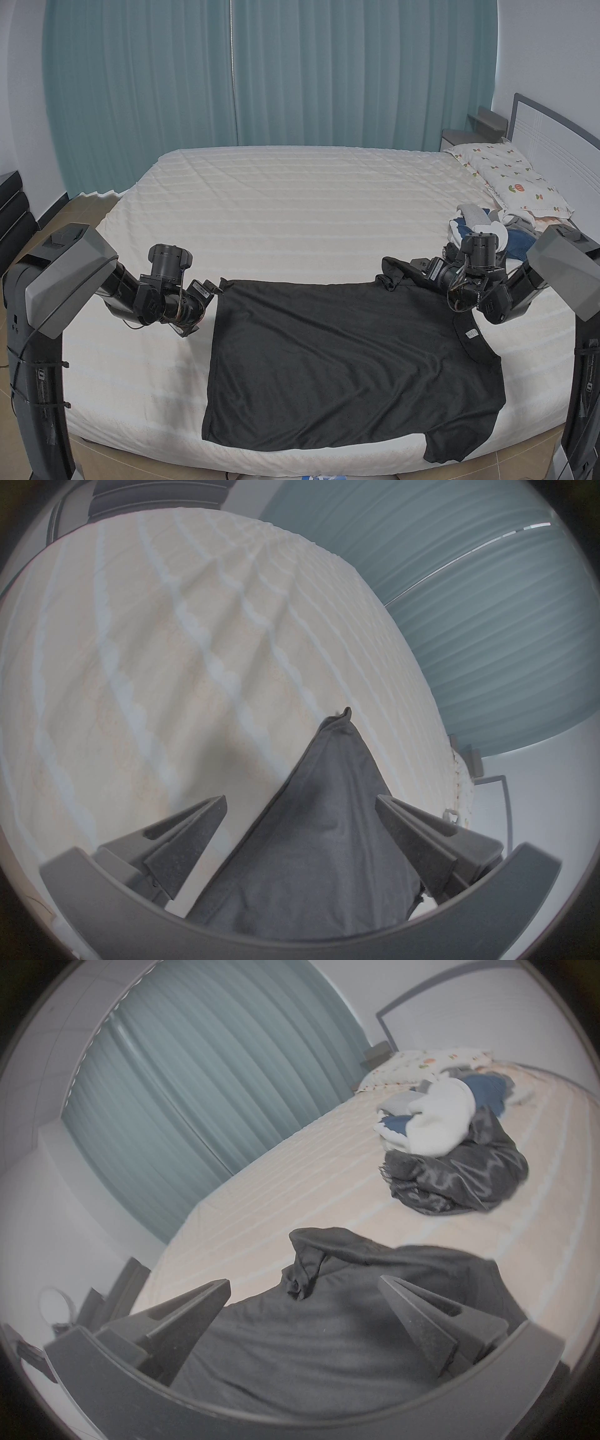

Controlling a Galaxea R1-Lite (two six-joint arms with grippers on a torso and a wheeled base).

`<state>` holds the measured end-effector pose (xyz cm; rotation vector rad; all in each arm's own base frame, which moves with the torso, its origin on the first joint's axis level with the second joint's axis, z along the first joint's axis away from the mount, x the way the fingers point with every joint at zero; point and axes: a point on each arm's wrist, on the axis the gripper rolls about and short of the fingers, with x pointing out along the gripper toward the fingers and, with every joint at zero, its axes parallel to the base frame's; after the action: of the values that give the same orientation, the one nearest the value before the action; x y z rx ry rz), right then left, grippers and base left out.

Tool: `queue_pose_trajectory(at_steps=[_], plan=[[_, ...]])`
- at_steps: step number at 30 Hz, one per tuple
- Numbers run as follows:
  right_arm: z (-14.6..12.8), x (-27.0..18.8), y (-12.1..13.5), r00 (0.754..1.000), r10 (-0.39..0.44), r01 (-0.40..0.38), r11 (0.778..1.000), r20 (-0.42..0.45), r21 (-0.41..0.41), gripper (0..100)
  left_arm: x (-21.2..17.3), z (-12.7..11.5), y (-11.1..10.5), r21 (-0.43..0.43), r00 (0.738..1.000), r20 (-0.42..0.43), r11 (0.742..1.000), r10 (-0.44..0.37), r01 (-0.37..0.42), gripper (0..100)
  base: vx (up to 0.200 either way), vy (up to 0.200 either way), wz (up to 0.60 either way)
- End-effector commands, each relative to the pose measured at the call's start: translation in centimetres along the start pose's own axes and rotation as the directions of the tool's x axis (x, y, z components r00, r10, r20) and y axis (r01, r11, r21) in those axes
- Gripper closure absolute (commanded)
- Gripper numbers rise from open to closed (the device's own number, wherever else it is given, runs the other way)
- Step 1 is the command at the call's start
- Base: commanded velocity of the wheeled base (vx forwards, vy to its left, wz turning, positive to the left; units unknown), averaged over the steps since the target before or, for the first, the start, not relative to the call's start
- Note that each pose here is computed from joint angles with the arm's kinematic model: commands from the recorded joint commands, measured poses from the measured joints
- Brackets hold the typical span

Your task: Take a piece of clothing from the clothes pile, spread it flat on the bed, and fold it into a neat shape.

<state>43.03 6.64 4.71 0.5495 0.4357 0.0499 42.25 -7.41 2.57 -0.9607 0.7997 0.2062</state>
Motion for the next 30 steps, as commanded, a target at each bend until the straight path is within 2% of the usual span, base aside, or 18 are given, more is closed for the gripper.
queue_pose_trajectory(at_steps=[1,7,16,23,24,30], plan=[[-1.9,4.8,-0.9,0.997,-0.075,0.070,0.988,-0.030,-0.135,0,-2.1,-0.9,0.5,-0.060,0.999,-0.004,0.997,-0.050,0.050,0,0.000,0.000,0.00],[-1.4,7.3,-2.5,0.992,-0.125,0.118,0.959,-0.010,-0.259,0,-2.1,-1.3,1.0,-0.063,0.998,-0.009,0.996,-0.070,0.069,0,0.000,0.000,0.00],[-0.9,9.9,-2.5,0.993,-0.122,0.119,0.955,0.009,-0.273,0,-2.1,-1.7,1.6,-0.062,0.998,-0.022,0.997,-0.050,0.049,0,0.000,0.000,0.00],[-1.4,11.6,-3.0,0.987,-0.159,0.156,0.948,0.010,-0.277,0,-2.1,-1.8,1.7,-0.063,0.999,-0.023,0.997,-0.049,0.048,0,0.000,0.000,0.00],[-1.6,11.9,-3.2,0.987,-0.161,0.156,0.948,0.007,-0.278,100,-2.1,-1.8,1.7,-0.063,0.999,-0.023,0.997,-0.049,0.048,0,0.000,0.000,0.00],[-0.5,12.2,-3.9,0.986,-0.162,0.168,0.953,0.043,-0.254,100,-2.1,-1.9,1.8,-0.063,0.999,-0.025,0.997,-0.047,0.045,0,0.000,0.000,0.00]])
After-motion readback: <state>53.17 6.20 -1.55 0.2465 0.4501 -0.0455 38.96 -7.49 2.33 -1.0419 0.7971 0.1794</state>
